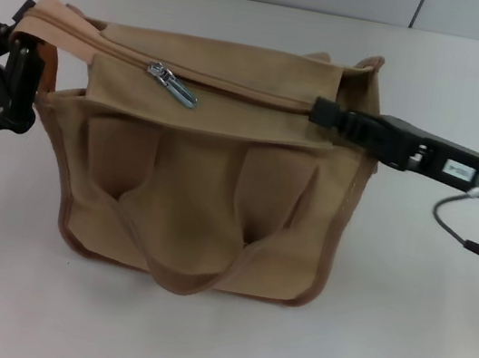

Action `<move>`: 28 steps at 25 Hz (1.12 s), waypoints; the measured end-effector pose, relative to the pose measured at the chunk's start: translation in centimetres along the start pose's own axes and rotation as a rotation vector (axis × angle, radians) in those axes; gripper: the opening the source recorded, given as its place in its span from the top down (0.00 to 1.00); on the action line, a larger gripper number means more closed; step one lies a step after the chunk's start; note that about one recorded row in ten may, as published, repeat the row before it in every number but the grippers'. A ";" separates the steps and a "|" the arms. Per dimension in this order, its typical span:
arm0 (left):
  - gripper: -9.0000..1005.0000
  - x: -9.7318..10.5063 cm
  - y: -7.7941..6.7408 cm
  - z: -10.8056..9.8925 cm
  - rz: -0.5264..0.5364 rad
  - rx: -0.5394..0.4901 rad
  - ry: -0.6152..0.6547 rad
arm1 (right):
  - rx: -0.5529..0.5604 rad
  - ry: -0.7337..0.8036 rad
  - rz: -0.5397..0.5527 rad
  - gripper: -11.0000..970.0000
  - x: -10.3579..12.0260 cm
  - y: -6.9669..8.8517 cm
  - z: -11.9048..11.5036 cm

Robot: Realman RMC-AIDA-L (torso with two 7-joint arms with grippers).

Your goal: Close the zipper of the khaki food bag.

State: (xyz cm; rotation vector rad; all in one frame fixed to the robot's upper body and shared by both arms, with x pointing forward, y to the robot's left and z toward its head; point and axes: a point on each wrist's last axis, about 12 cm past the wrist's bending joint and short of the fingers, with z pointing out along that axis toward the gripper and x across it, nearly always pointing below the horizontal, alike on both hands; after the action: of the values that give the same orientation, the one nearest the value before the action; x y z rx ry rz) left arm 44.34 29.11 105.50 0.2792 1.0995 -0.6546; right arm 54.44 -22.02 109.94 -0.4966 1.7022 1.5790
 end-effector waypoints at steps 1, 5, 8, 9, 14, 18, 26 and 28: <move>0.97 0.0 -0.1 0.0 -0.002 0.002 0.000 | -0.019 -0.009 -0.013 0.96 0.0 0.3 -0.1; 0.97 0.1 -0.3 0.2 -0.011 0.009 -0.006 | -0.120 -0.011 -0.094 0.92 -0.7 1.5 1.3; 0.97 0.1 -0.4 0.3 -0.019 0.013 -0.016 | -0.141 0.014 -0.111 0.89 -1.1 1.6 2.5; 0.97 0.1 -0.6 0.4 -0.027 0.016 -0.025 | -0.146 0.060 -0.110 0.88 -1.2 1.6 4.0; 0.97 0.2 -0.9 0.9 -0.042 0.035 -0.037 | -0.090 0.167 -0.097 0.84 -1.3 0.9 6.4; 0.97 0.2 -1.0 1.2 -0.044 0.046 -0.041 | -0.082 0.200 -0.103 0.76 -1.6 0.9 7.3; 0.97 0.3 -0.9 2.4 -0.046 0.075 -0.054 | -0.077 0.237 -0.122 0.51 -2.5 0.9 9.0; 0.97 0.3 -1.0 2.6 -0.052 0.080 -0.060 | -0.079 0.242 -0.125 0.48 -2.6 1.0 9.3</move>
State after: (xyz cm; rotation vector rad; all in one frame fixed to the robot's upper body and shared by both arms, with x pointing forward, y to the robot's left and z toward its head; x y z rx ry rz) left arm 45.72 26.85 106.47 0.2988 1.0277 -0.7495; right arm 57.83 -13.44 112.94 -0.8469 1.7521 1.5497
